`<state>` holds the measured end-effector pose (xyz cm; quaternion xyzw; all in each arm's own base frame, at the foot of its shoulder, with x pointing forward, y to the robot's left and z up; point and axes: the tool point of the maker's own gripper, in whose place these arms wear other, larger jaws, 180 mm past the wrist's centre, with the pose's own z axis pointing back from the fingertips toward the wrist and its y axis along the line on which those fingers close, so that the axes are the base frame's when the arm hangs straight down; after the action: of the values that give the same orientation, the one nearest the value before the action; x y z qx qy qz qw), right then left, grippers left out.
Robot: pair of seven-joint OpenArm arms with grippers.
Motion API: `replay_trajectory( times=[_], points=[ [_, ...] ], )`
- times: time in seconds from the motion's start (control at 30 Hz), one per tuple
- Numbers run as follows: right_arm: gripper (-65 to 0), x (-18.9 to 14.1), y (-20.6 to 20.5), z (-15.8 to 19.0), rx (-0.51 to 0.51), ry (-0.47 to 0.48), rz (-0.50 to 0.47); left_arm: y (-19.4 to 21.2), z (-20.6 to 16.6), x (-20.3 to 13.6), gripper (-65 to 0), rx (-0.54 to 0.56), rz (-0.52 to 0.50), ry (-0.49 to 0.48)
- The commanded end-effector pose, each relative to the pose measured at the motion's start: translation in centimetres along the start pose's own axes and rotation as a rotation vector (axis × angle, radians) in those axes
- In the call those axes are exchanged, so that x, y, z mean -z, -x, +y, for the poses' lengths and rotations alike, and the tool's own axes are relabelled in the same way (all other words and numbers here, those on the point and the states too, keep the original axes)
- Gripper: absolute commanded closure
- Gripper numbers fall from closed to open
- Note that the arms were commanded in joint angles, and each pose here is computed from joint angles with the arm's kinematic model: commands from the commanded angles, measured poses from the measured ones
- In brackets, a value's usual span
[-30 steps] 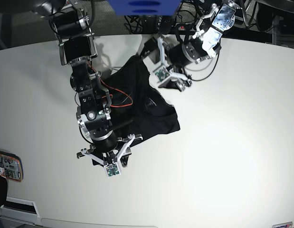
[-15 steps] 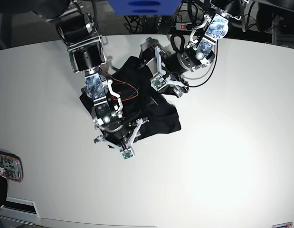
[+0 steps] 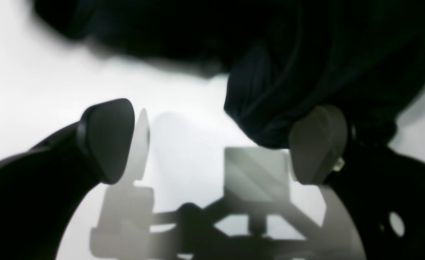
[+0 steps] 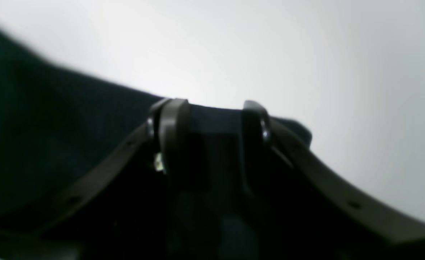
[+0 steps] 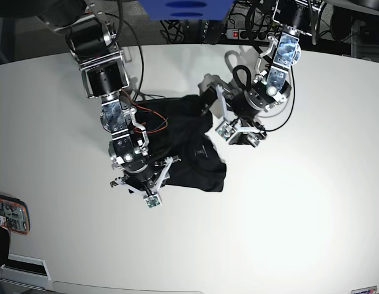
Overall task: Fold the T-shirt properly
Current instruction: 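Grasp the bundle's edges with both grippers, then pull the bundle's edges apart with both grippers to square it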
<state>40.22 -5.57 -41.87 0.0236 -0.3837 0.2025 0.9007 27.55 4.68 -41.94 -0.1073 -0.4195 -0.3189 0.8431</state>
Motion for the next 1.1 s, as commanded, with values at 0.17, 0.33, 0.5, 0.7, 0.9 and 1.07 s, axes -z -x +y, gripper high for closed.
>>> replay_trajectory(
  times=[0.17, 0.33, 0.5, 0.7, 0.9, 1.07],
  points=[
    [-22.9, -1.9, -2.8, -5.0, 0.028, 0.100, -0.106, -1.2, 4.5, -0.4, -65.0, -0.031, -0.041, -0.104],
    [-22.9, -2.9, -0.3, -4.1, 0.021, 0.092, -0.088, -1.0, 6.5, 0.5, -65.0, -0.043, -0.023, -0.129],
    [-22.9, -3.4, 1.6, -3.0, 0.025, 0.077, -0.068, -1.3, 8.3, 1.4, -65.0, -0.040, -0.013, -0.144],
    [-22.9, -4.1, 2.4, -2.2, 0.026, 0.068, -0.068, -2.0, 11.4, 2.0, -65.0, -0.022, -0.002, -0.181],
    [-22.9, -4.8, 5.0, -1.2, 0.028, 0.054, -0.031, -2.1, 13.7, 2.0, -65.0, -0.007, 0.014, -0.209],
    [-22.9, -6.9, 5.6, -1.7, -0.004, 0.070, -0.050, -2.8, 15.0, 2.4, -65.0, -0.011, 0.013, -0.223]
  ],
)
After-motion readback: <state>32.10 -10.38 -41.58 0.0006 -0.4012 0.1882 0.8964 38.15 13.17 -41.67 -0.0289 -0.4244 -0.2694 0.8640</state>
